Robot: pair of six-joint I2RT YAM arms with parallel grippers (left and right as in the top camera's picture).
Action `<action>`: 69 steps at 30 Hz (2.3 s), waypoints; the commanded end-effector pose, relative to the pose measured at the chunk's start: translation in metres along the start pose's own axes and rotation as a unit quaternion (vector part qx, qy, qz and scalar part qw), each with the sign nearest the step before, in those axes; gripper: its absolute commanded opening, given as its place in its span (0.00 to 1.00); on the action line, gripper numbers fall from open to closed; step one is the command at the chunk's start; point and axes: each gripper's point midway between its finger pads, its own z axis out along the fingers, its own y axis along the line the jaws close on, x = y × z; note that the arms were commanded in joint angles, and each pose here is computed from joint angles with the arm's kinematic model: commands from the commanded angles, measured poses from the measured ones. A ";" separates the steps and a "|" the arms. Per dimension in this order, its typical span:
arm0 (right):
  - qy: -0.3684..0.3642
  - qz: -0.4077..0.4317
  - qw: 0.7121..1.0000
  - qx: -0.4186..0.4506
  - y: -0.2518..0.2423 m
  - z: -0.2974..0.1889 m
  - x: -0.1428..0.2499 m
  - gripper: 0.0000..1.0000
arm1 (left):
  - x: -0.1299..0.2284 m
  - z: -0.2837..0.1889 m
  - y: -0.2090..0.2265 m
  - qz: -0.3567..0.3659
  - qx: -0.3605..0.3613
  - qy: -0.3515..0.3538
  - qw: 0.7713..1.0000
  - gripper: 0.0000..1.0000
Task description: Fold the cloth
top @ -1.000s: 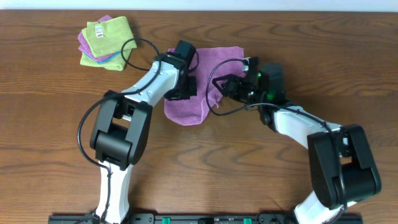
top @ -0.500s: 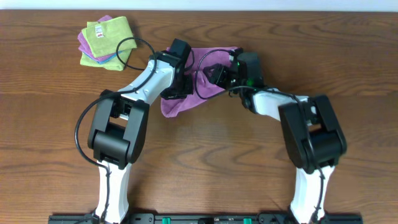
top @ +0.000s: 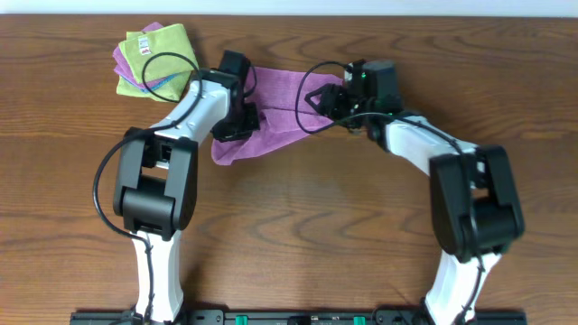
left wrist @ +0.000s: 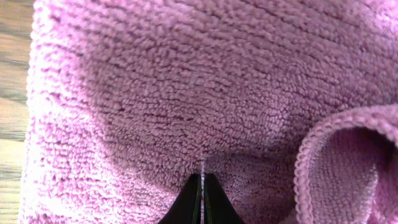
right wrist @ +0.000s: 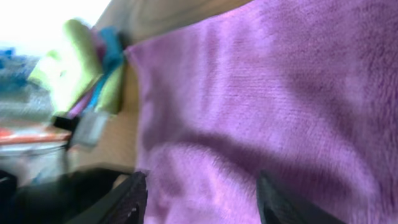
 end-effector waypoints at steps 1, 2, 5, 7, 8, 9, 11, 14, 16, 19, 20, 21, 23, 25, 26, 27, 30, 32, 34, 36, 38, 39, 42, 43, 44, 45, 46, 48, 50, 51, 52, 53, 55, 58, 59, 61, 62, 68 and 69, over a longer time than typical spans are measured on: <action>0.068 -0.013 0.994 -0.085 0.053 -0.021 0.023 0.59 | 0.012 0.023 0.022 -0.004 -0.031 0.035 0.999 0.06; 0.086 -0.009 0.992 -0.094 0.059 -0.022 0.031 0.59 | 0.012 0.023 0.022 -0.004 -0.029 0.036 0.999 0.06; 0.141 0.010 0.985 -0.103 0.070 -0.017 0.063 0.63 | 0.014 0.024 0.017 -0.002 -0.020 0.040 0.999 0.06; 0.153 0.000 0.983 -0.103 0.075 -0.011 0.076 0.64 | 0.016 0.024 0.015 0.001 -0.020 0.040 0.999 0.06; 0.154 -0.013 0.983 -0.101 0.077 -0.007 0.080 0.64 | 0.016 0.024 0.014 0.002 -0.020 0.040 0.999 0.05; 0.152 -0.035 0.983 -0.098 0.078 -0.004 0.084 0.65 | 0.016 0.024 0.014 0.002 -0.020 0.040 0.999 0.06; 0.147 -0.077 0.983 -0.082 0.075 0.002 0.091 0.65 | 0.015 0.024 0.013 0.003 -0.019 0.038 0.999 0.05; 0.130 -0.163 0.978 -0.033 0.061 0.012 0.097 0.64 | 0.015 0.024 0.014 0.004 -0.019 0.038 0.999 0.06; 0.115 -0.219 0.968 0.036 0.038 0.016 0.095 0.63 | 0.015 0.024 0.015 0.006 -0.020 0.039 0.999 0.06; 0.101 -0.293 0.943 0.123 0.008 0.013 0.086 0.61 | 0.015 0.024 0.015 0.016 -0.020 0.041 0.999 0.06; 0.096 -0.321 0.932 0.140 0.003 0.012 0.082 0.61 | 0.016 0.024 0.015 0.017 -0.020 0.041 0.999 0.06; 0.092 -0.336 0.926 0.149 0.001 0.012 0.079 0.60 | 0.016 0.024 0.015 0.019 -0.020 0.041 0.999 0.06; 0.083 -0.364 0.914 0.160 0.000 0.011 0.072 0.60 | 0.016 0.024 0.016 0.022 -0.020 0.041 0.999 0.06; 0.072 -0.396 0.898 0.176 0.000 0.011 0.065 0.59 | 0.016 0.024 0.016 0.028 -0.020 0.042 0.999 0.06; 0.067 -0.410 0.891 0.183 0.001 0.011 0.062 0.59 | 0.016 0.024 0.016 0.028 -0.020 0.042 0.999 0.06; 0.062 -0.428 0.882 0.187 0.003 0.012 0.058 0.57 | 0.016 0.024 0.016 0.028 -0.020 0.043 0.999 0.06; 0.058 -0.483 0.852 0.193 0.010 0.019 0.054 0.57 | 0.016 0.024 0.016 0.031 -0.020 0.043 0.998 0.06; 0.058 -0.501 0.841 0.194 0.014 0.024 0.053 0.56 | 0.016 0.024 0.016 0.031 -0.020 0.043 0.998 0.05; 0.060 -0.515 0.833 0.192 0.017 0.032 0.053 0.56 | 0.017 0.024 0.016 0.031 -0.020 0.044 0.998 0.06; 0.062 -0.523 0.829 0.189 0.019 0.039 0.053 0.55 | 0.017 0.024 0.016 0.031 -0.020 0.044 0.998 0.06; 0.065 -0.528 0.825 0.188 0.019 0.045 0.053 0.55 | 0.017 0.024 0.016 0.031 -0.020 0.044 0.998 0.06; 0.067 -0.529 0.825 0.188 0.019 0.047 0.054 0.55 | 0.017 0.024 0.016 0.031 -0.020 0.044 0.998 0.06; 0.067 -0.529 0.825 0.185 0.018 0.052 0.053 0.54 | 0.017 0.024 0.016 0.031 -0.020 0.044 0.998 0.06; 0.066 -0.529 0.825 0.185 0.018 0.052 0.053 0.54 | 0.017 0.024 0.016 0.031 -0.020 0.044 0.998 0.06; 0.065 -0.530 0.825 0.184 0.019 0.053 0.053 0.54 | 0.017 0.024 0.016 0.031 -0.020 0.044 0.998 0.06; 0.067 -0.532 0.825 0.179 0.020 0.053 0.054 0.54 | 0.016 0.024 0.016 0.031 -0.020 0.044 0.998 0.05; 0.070 -0.533 0.826 0.171 0.022 0.054 0.057 0.54 | 0.016 0.024 0.016 0.031 -0.020 0.044 0.998 0.06; 0.076 -0.532 0.829 0.155 0.025 0.056 0.061 0.53 | 0.016 0.024 0.016 0.031 -0.020 0.044 0.998 0.05; 0.079 -0.533 0.830 0.146 0.028 0.057 0.065 0.52 | 0.016 0.024 0.016 0.031 -0.020 0.044 0.998 0.06; 0.080 -0.534 0.829 0.145 0.029 0.058 0.067 0.52 | 0.016 0.024 0.016 0.031 -0.020 0.044 0.998 0.06; 0.080 -0.535 0.829 0.143 0.030 0.058 0.068 0.52 | 0.016 0.024 0.016 0.031 -0.020 0.044 0.998 0.06; 0.081 -0.537 0.828 0.138 0.032 0.059 0.070 0.52 | 0.016 0.024 0.016 0.032 -0.020 0.044 0.998 0.06; 0.082 -0.538 0.828 0.132 0.035 0.061 0.073 0.52 | 0.016 0.024 0.016 0.033 -0.020 0.044 0.998 0.06; 0.083 -0.540 0.828 0.124 0.036 0.065 0.077 0.52 | 0.016 0.024 0.016 0.039 -0.020 0.044 0.998 0.06; 0.085 -0.540 0.828 0.124 0.034 0.067 0.078 0.51 | 0.016 0.024 0.016 0.040 -0.020 0.044 0.998 0.06; 0.088 -0.540 0.828 0.124 0.032 0.070 0.080 0.51 | 0.016 0.024 0.016 0.040 -0.020 0.044 0.998 0.06; 0.089 -0.540 0.828 0.124 0.031 0.070 0.081 0.51 | 0.016 0.024 0.016 0.040 -0.020 0.044 0.998 0.06; 0.093 -0.544 0.826 0.118 0.034 0.075 0.088 0.50 | 0.016 0.024 0.016 0.041 -0.020 0.044 0.998 0.06; 0.090 -0.545 0.825 0.116 0.035 0.076 0.088 0.49 | 0.016 0.024 0.016 0.040 -0.020 0.043 0.998 0.05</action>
